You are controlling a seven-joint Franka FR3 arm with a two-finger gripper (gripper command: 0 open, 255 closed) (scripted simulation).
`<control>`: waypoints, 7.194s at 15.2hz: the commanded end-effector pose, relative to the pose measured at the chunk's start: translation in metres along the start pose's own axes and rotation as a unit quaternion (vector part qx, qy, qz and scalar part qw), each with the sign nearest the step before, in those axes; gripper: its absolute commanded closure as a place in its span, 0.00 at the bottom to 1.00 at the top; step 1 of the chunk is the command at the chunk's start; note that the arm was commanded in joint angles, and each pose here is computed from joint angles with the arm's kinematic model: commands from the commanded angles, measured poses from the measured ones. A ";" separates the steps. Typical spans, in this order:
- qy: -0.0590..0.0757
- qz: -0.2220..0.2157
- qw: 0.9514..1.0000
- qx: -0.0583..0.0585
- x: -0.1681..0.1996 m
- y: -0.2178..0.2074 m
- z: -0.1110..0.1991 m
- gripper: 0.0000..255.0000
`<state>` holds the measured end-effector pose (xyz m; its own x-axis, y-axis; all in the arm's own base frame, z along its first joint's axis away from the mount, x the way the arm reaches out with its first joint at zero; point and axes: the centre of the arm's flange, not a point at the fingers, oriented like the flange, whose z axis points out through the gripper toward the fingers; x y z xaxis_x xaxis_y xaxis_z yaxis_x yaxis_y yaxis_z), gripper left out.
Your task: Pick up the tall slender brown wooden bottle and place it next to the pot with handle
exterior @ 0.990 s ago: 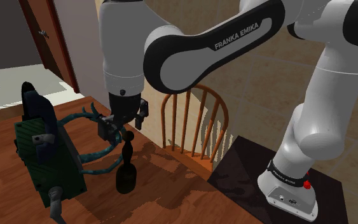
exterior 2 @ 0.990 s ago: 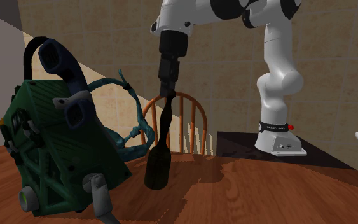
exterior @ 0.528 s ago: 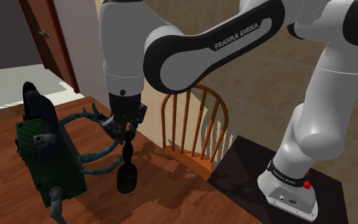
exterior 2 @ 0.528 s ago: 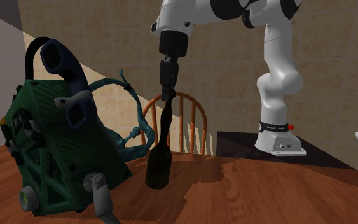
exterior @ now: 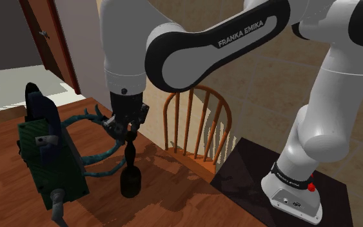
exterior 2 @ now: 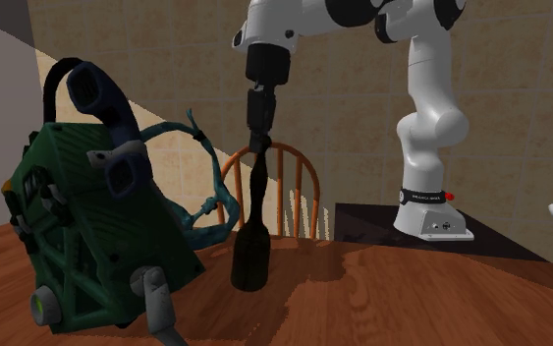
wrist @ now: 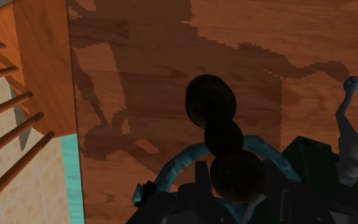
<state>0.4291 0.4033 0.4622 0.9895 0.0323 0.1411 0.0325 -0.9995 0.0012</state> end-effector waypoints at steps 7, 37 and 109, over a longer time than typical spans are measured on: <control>0.000 0.000 1.000 0.000 0.006 0.000 -0.042 1.00; 0.000 0.000 1.000 0.000 0.028 0.000 -0.199 1.00; 0.000 0.000 1.000 0.000 -0.773 0.092 -0.314 1.00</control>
<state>-0.3764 0.2854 0.6692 0.9893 0.0332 0.1424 0.0333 -0.9994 0.0014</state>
